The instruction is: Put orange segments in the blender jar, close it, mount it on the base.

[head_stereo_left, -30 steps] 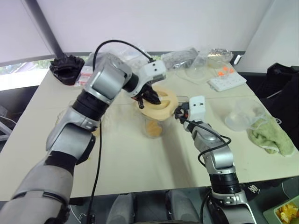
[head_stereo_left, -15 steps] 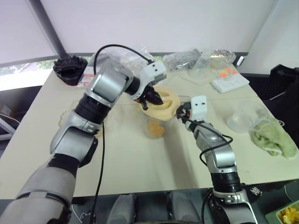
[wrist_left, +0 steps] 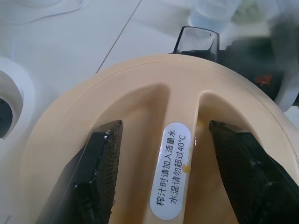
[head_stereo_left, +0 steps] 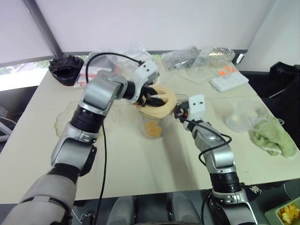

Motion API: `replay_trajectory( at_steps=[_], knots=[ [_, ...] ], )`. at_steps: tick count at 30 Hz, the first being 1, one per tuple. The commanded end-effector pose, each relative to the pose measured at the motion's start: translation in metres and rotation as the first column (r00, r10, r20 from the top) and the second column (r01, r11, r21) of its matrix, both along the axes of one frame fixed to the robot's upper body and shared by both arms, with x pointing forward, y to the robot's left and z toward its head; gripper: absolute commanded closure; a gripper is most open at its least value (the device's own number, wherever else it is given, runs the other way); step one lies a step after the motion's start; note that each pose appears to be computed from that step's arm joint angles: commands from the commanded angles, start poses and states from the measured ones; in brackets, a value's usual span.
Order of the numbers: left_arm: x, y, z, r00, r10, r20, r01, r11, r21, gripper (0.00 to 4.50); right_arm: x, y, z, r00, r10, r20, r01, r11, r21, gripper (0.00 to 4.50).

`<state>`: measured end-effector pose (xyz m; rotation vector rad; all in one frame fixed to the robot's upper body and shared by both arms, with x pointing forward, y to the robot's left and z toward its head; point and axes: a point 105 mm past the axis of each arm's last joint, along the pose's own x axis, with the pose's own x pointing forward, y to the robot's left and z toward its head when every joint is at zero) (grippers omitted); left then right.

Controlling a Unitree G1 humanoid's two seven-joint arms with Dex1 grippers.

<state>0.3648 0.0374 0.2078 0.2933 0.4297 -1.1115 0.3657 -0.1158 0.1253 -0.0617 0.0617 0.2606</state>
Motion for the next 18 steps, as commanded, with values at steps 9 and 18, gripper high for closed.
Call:
replay_trajectory(
  at_steps=[9, 18],
  knots=[
    [0.001, 0.018, 0.072, 0.998, 0.050, -0.049, -0.066, 0.895, -0.441, 1.44, -0.002, 0.001, 0.020, 0.997, 0.008, 0.078, -0.010, 1.000, 0.024, 3.52],
    [-0.015, 0.074, 0.067, 0.987, 0.147, 0.062, -0.100, 0.870, -0.482, 1.44, -0.002, -0.007, 0.031, 0.996, -0.004, 0.093, 0.000, 0.999, 0.040, 3.52]
  ],
)
